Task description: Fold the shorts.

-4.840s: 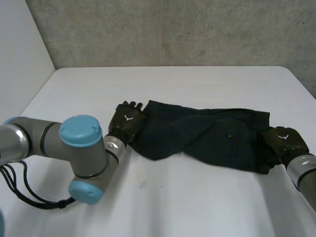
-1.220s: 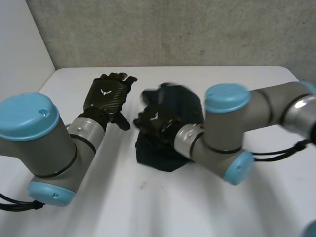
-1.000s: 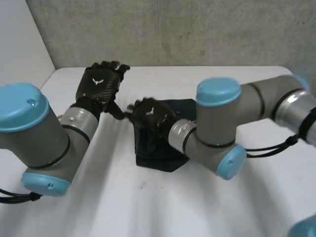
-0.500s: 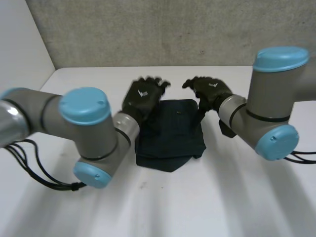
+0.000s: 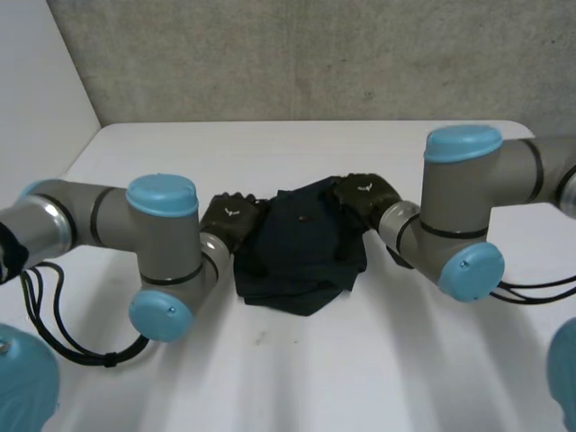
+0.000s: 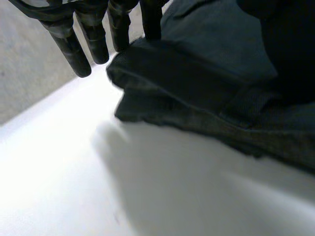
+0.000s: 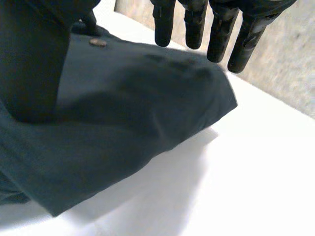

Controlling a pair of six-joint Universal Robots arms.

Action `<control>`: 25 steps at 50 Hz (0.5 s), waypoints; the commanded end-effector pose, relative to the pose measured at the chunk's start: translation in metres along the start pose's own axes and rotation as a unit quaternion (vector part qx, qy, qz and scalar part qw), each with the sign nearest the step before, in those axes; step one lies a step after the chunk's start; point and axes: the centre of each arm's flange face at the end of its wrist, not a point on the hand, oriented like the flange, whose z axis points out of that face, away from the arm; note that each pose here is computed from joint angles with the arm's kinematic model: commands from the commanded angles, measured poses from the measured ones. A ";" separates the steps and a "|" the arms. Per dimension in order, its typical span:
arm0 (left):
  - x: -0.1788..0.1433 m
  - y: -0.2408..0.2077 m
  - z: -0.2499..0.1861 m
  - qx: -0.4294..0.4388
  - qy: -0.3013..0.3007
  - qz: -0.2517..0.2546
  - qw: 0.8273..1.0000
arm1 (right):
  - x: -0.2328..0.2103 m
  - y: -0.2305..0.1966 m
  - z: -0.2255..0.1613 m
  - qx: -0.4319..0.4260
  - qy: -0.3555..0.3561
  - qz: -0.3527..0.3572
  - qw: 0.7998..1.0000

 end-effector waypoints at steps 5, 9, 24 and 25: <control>-0.021 -0.121 -0.075 0.158 -0.014 -0.017 0.987 | 0.030 -0.109 -0.083 0.181 0.124 -0.013 0.976; -0.046 -0.165 -0.121 0.223 -0.038 -0.056 0.972 | 0.038 -0.138 -0.126 0.227 0.188 -0.007 0.955; -0.100 -0.149 -0.188 0.160 -0.099 -0.155 0.970 | 0.042 -0.115 -0.184 0.127 0.215 0.009 0.968; -0.099 -0.148 -0.189 0.156 -0.098 -0.157 0.970 | 0.043 -0.114 -0.186 0.128 0.219 0.009 0.967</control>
